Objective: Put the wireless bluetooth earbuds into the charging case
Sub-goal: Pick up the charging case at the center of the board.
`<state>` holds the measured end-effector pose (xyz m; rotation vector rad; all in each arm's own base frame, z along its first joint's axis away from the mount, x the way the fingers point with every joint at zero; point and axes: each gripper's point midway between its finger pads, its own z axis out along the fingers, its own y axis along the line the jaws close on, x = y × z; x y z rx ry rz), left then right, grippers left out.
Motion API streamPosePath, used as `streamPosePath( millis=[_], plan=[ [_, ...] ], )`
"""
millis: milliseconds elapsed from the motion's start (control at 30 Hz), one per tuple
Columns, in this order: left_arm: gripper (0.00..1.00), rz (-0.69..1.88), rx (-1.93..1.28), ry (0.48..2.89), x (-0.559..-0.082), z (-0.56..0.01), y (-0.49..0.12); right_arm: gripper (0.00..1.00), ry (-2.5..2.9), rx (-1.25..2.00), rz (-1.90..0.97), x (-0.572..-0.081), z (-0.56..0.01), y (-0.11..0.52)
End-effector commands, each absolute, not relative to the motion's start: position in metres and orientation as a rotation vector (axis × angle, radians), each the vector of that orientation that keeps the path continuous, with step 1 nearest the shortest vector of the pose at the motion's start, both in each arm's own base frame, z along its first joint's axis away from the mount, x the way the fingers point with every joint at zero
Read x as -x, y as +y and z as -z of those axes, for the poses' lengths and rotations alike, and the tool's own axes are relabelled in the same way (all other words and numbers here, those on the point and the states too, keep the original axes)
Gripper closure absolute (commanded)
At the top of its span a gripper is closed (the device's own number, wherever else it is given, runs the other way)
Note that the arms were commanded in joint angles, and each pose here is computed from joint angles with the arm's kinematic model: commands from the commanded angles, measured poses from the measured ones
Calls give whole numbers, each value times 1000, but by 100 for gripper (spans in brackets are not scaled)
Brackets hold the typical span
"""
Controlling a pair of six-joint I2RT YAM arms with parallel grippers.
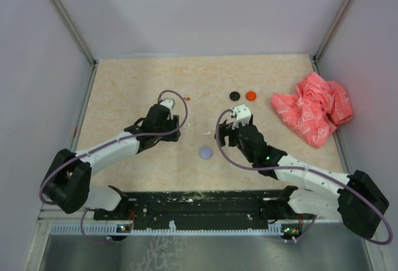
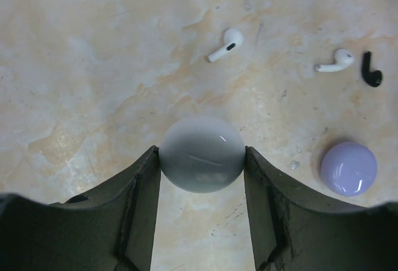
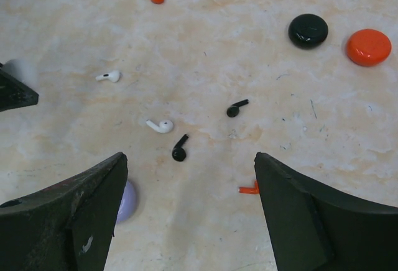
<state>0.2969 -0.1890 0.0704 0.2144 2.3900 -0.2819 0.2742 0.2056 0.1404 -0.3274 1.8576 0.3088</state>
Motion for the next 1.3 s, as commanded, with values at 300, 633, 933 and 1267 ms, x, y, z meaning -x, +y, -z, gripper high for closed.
streamPosePath(
  millis=[300, 633, 933, 1267],
  plan=[
    [54, 488, -503, 1813, -276, -129, -242, 18, 1898, 393, -638, -263, -205, 256],
    [50, 541, -719, 1550, -248, -154, -263, 28, 1964, 461, -848, -253, -226, 292],
    [55, 540, -863, 1343, -230, -174, -278, 33, 2016, 514, -934, -253, -225, 315],
    [55, 530, -891, 1288, -228, -183, -282, 45, 2073, 599, -1038, -243, -212, 336]
  ],
)
